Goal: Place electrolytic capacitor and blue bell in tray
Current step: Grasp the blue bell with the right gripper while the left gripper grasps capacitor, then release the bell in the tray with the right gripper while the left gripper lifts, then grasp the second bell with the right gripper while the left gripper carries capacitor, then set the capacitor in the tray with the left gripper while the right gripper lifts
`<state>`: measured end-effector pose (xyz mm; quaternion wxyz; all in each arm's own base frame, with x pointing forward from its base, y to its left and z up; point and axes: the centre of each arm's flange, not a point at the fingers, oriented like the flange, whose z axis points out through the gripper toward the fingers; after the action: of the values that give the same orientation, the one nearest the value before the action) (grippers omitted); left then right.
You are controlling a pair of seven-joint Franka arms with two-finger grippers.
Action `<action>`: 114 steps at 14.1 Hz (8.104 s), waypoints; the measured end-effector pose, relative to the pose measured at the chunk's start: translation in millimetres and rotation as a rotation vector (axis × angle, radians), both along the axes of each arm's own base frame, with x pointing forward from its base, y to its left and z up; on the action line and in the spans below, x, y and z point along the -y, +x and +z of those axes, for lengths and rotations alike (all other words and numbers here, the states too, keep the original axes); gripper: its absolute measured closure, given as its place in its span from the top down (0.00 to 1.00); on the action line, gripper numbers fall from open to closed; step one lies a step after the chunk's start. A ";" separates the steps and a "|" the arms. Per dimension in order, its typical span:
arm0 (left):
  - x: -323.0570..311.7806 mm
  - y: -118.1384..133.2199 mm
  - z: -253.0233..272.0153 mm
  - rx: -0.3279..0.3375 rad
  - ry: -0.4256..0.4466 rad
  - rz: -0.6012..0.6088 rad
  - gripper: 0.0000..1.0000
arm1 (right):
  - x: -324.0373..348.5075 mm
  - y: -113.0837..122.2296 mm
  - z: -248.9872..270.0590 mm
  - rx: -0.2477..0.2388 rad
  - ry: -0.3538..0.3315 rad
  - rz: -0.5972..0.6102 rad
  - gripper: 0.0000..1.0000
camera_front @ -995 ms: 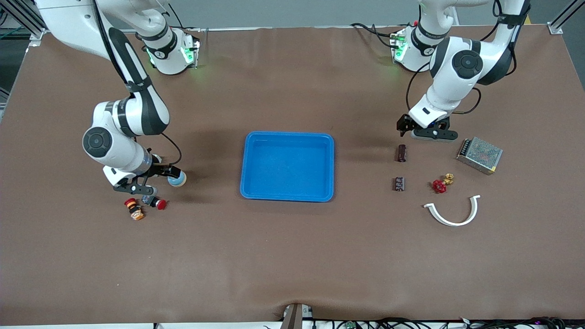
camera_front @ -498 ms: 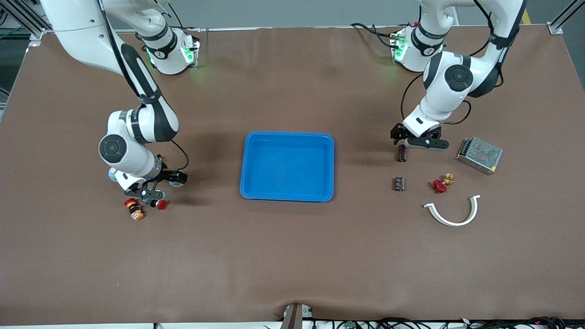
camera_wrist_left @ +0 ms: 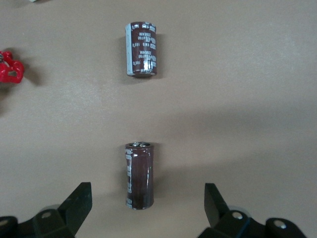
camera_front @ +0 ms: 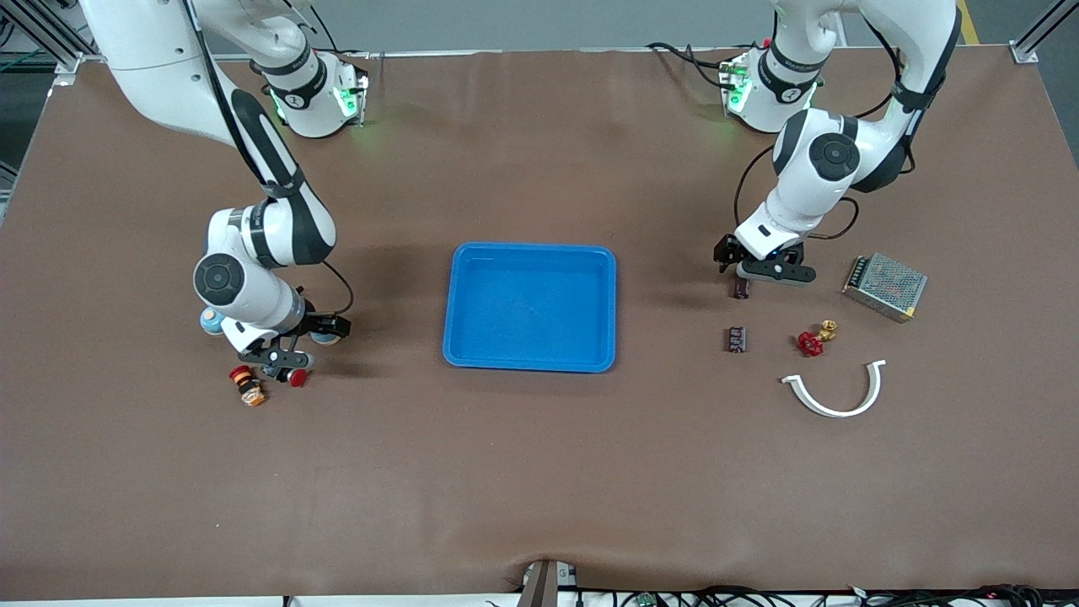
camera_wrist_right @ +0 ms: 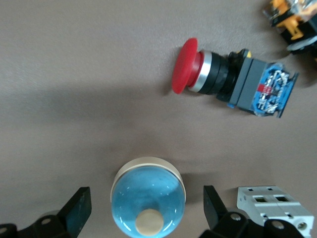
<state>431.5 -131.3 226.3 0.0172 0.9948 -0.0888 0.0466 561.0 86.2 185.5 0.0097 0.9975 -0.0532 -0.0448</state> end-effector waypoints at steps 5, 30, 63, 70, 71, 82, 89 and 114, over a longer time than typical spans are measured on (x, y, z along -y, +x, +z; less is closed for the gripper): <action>0.7 0.1 -19.8 0.015 -0.013 -0.017 1.00 | 0.5 -2.0 -7.8 -0.013 -0.003 0.000 1.00; -13.9 3.0 -38.1 0.025 -0.013 -0.030 0.78 | -80.8 19.9 62.7 -0.100 -0.034 -0.081 0.65; 155.8 -7.9 46.2 -0.086 -0.153 1.457 0.30 | -307.6 -72.2 62.4 -0.002 0.030 -0.214 1.00; 238.4 -15.7 38.9 -0.046 -0.090 1.595 0.30 | -130.9 -46.9 233.5 -0.043 -0.043 0.128 1.00; 248.0 -12.1 32.6 -0.053 -0.077 1.613 0.30 | -85.1 -43.2 240.9 -0.045 -0.017 0.170 1.00; 316.3 -27.2 -12.4 -0.094 -0.045 1.701 0.30 | 178.7 -6.3 109.7 -0.013 -0.008 0.410 1.00; 321.0 -17.7 -38.9 -0.038 -0.025 1.726 0.30 | 207.1 -1.5 54.5 -0.005 -0.042 0.483 1.00; 348.9 -0.6 -40.3 0.003 -0.007 1.743 0.30 | 224.6 -32.4 -13.0 -0.053 0.037 0.475 0.67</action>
<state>430.9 -480.2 186.0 -0.0215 0.7081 0.7044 0.0449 528.7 -138.4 172.6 0.0030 0.9806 0.1839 -0.0683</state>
